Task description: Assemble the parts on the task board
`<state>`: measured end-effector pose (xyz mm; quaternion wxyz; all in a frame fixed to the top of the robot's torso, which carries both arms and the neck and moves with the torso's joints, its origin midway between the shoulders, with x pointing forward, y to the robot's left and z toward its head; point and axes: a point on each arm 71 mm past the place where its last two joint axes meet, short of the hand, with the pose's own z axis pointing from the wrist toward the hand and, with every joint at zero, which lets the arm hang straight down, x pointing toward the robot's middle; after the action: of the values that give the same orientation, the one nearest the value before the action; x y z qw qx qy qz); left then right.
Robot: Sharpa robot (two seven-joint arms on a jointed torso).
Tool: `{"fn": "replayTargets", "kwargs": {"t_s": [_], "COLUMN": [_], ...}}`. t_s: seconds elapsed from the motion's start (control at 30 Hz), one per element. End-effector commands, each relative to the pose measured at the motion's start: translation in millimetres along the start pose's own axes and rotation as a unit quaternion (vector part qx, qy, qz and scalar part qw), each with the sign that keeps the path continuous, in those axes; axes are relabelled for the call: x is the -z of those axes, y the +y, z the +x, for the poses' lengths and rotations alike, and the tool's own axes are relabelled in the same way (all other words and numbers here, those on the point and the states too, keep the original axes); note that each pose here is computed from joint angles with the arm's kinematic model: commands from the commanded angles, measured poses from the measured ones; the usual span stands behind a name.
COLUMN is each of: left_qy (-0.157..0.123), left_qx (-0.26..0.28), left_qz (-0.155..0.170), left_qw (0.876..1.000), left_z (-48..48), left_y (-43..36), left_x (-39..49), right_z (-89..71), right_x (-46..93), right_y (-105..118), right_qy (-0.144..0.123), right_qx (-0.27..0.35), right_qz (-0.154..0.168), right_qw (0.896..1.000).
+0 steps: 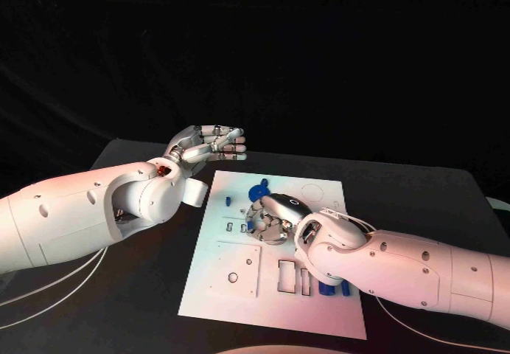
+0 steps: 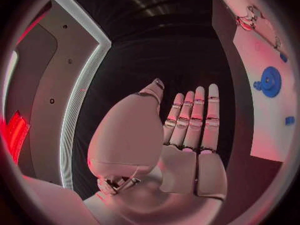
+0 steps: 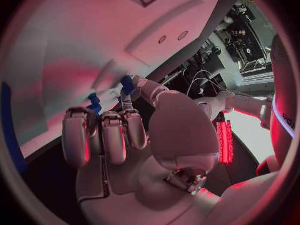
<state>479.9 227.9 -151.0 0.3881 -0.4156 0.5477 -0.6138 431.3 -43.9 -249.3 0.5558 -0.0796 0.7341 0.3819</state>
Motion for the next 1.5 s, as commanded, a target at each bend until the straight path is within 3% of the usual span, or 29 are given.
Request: {"fn": "replayTargets", "kwargs": {"t_s": [0.03,0.8,1.5], "left_qy": [0.008,0.007,0.005], "left_qx": [0.004,0.004,0.003], "left_qz": [0.003,0.002,0.001], "left_qw": [1.000,1.000,1.000], "left_z": [1.8,0.5,-0.8], "left_y": [-1.1,-1.1,-1.1], "left_x": [-0.3,0.3,0.7], "right_z": [2.9,6.6,5.0], "right_x": [-0.4,-1.0,-1.2], "right_y": [0.8,-1.2,2.1], "right_qy": [0.011,0.016,0.002], "right_qx": [0.011,0.018,0.015], "right_qz": [0.000,0.002,-0.013], "right_qw": [1.000,1.000,1.000]}}
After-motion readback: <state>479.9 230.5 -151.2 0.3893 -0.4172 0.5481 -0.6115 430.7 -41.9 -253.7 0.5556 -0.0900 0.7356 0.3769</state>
